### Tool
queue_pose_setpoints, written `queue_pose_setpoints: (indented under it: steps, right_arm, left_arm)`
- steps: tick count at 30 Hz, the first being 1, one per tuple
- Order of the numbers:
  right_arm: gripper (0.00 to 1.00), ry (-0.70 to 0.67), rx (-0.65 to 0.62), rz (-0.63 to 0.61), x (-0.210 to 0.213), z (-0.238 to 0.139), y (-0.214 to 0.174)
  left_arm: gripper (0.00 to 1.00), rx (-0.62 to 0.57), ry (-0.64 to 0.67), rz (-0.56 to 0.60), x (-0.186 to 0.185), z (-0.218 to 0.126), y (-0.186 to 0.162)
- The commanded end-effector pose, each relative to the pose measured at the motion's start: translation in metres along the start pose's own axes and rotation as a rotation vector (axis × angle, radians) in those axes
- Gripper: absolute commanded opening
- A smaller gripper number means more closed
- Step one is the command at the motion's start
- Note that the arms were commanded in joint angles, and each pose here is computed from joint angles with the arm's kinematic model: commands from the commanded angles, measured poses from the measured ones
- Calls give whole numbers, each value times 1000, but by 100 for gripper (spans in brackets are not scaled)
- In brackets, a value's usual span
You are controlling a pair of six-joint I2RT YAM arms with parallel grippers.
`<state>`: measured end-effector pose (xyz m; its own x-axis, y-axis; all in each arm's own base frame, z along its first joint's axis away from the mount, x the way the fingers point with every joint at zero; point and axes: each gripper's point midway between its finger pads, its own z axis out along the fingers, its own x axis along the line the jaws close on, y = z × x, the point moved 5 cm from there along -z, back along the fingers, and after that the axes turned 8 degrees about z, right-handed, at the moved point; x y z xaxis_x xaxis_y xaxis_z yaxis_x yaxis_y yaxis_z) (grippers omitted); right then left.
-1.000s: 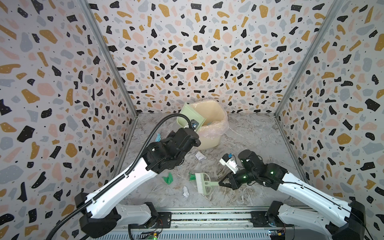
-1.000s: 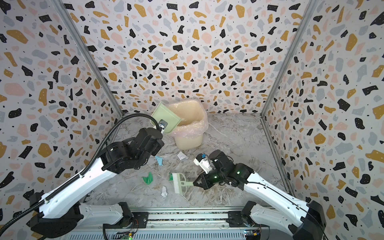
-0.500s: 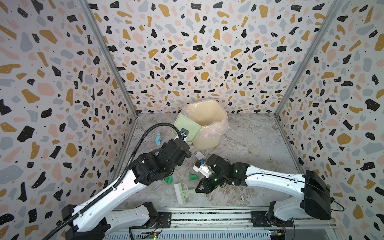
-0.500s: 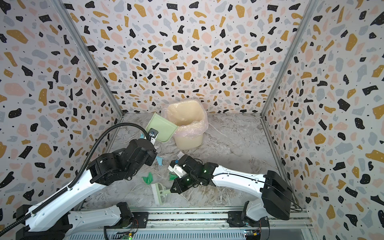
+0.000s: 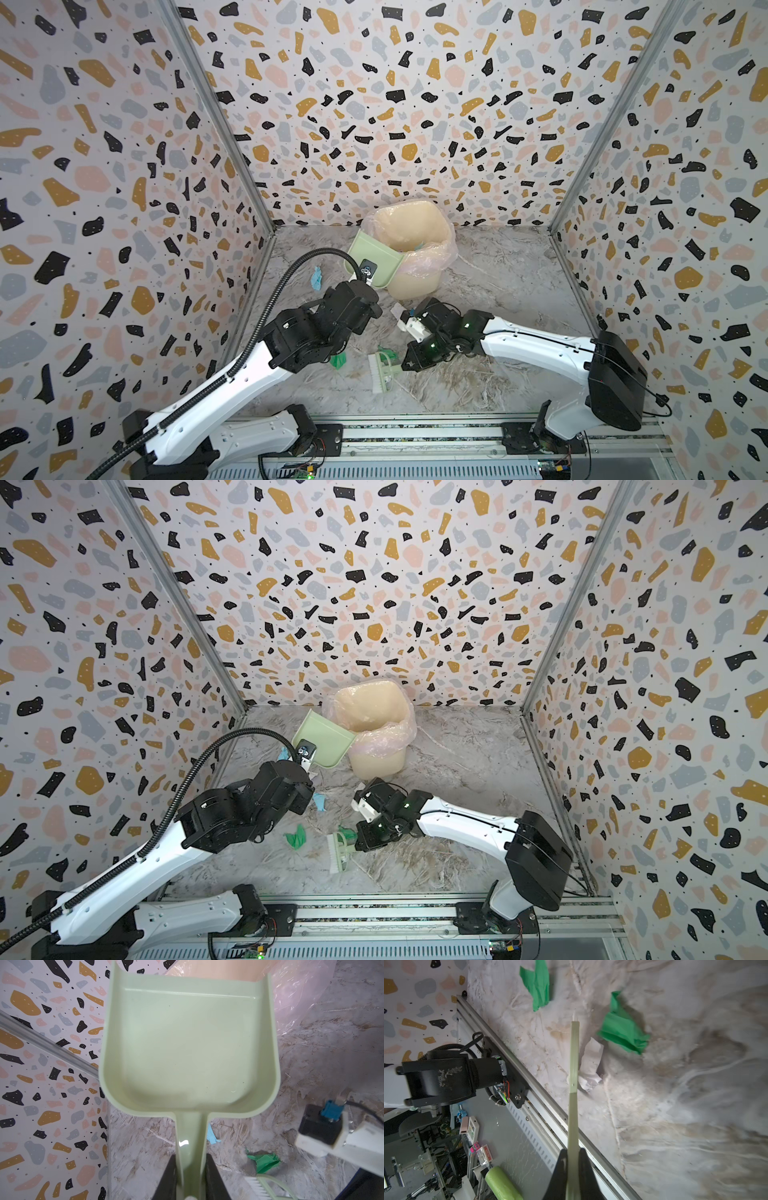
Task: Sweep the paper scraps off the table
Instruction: 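Lower the empty dustpan near the white scrap while the right gripper brings the brush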
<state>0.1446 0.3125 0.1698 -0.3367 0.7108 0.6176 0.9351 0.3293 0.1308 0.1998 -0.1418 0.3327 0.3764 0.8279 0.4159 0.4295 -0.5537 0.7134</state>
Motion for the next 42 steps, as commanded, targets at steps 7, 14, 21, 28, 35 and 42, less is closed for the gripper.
queue_pose_setpoints:
  steps: [7,14,21,28,35,42]
  right_arm:
    - [0,-127,-36,34,-40,-54,-12]
    - [0,61,-91,-45,18,-55,13]
    - [0,114,-101,-46,26,-17,53]
    - [0,32,-90,46,-19,-11,57]
    - [0,-72,-26,103,-74,-39,22]
    - [0,-195,-7,165,-119,-67,-11]
  left_arm:
    - [0,-9,-34,-34,-8,5,-1]
    - [0,-4,-65,-44,-14,7,0]
    - [0,1,-74,-49,-15,8,-2]
    - [0,13,-89,-58,-15,5,-6]
    - [0,68,-187,-43,-36,15,-20]
    - [0,83,-279,-42,-63,16,-26]
